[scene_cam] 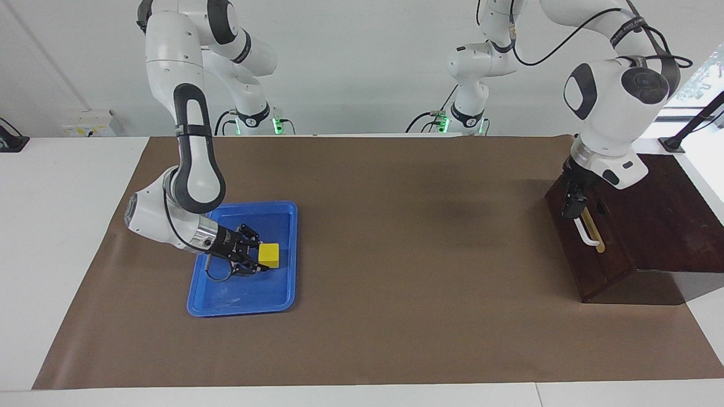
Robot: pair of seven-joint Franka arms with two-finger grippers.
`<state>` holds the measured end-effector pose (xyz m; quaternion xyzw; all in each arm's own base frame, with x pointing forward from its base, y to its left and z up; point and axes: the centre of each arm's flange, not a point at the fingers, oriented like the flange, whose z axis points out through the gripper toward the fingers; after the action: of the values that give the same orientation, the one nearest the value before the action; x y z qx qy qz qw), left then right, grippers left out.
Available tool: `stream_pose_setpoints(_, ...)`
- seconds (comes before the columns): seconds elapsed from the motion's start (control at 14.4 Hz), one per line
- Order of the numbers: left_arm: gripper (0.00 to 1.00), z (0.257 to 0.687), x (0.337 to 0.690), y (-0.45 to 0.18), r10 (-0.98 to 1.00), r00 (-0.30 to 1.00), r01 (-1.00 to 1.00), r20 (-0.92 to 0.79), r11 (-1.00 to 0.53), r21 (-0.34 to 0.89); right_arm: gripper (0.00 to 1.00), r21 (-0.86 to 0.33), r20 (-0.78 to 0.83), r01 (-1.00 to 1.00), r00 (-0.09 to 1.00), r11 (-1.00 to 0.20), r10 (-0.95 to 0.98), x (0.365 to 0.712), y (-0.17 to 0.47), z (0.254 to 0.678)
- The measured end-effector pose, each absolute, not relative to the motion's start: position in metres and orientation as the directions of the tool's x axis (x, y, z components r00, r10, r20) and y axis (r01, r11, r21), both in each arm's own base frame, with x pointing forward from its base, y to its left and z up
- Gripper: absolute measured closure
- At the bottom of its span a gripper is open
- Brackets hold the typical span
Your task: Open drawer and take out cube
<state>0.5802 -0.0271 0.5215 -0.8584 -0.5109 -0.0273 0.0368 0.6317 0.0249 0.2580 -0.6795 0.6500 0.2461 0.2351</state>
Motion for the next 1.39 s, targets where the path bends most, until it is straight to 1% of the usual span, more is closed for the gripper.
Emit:
stream_pose_setpoints(0.14, 0.0, 0.545, 0.566, -0.029, 0.769, 0.637, 0.771, 0.052, -0.634, -0.06, 0.44, 0.01, -0.638, -0.999, 0.032, -0.05, -0.769, 0.632, 0.038, 0.256)
stream_pose_setpoints(0.35, 0.0, 0.566, 0.545, -0.033, 0.542, 0.84, 0.537, -0.021, -0.836, -0.108, 0.44, 0.001, -0.629, -0.999, 0.033, -0.043, -0.777, 0.633, 0.041, 0.254)
stream_pose_setpoints(0.42, 0.0, 0.572, 0.54, -0.034, 0.455, 0.89, 0.448, -0.043, -0.887, -0.11, 0.39, -0.006, -0.627, -0.999, 0.04, -0.047, -0.778, 0.633, 0.038, 0.253)
stream_pose_setpoints(0.56, 0.0, 0.577, 0.536, -0.036, 0.277, 0.958, 0.271, -0.069, -0.959, -0.084, 0.15, -0.017, -0.626, -0.998, 0.054, -0.056, -0.778, 0.633, 0.032, 0.252)
stream_pose_setpoints(0.63, 0.0, 0.577, 0.535, -0.035, 0.221, 0.972, 0.215, -0.08, -0.974, -0.075, 0.05, -0.019, -0.626, -0.998, 0.055, -0.055, -0.778, 0.634, 0.031, 0.252)
stream_pose_setpoints(0.7, 0.0, 0.577, 0.535, -0.033, 0.188, 0.978, 0.182, -0.088, -0.981, -0.07, 0.0, -0.023, -0.626, -0.998, 0.058, -0.056, -0.778, 0.635, 0.031, 0.254)
stream_pose_setpoints(0.84, 0.0, 0.574, 0.536, -0.034, 0.16, 0.982, 0.154, -0.1, -0.986, -0.064, 0.0, -0.044, -0.624, -0.997, 0.074, -0.059, -0.778, 0.642, 0.033, 0.264)
stream_pose_setpoints(1.05, 0.0, 0.564, 0.545, -0.048, 0.121, 0.984, 0.116, -0.129, -0.992, -0.046, 0.0, -0.095, -0.592, -0.99, 0.143, -0.107, -0.793, 0.657, 0.034, 0.293)
stream_pose_setpoints(1.18, 0.0, 0.562, 0.55, -0.05, 0.08, 0.987, 0.076, -0.138, -0.996, -0.039, 0.0, -0.123, -0.547, -0.978, 0.211, -0.171, -0.81, 0.666, 0.032, 0.318)
stream_pose_setpoints(1.25, 0.0, 0.565, 0.551, -0.047, 0.056, 0.989, 0.051, -0.136, -0.998, -0.035, 0.0, -0.136, -0.496, -0.964, 0.268, -0.23, -0.826, 0.668, 0.031, 0.339)
stream_pose_setpoints(1.39, 0.0, 0.575, 0.552, -0.043, 0.04, 0.992, 0.037, -0.118, -0.999, -0.028, 0.0, -0.136, -0.45, -0.942, 0.334, -0.306, -0.828, 0.662, 0.034, 0.372)
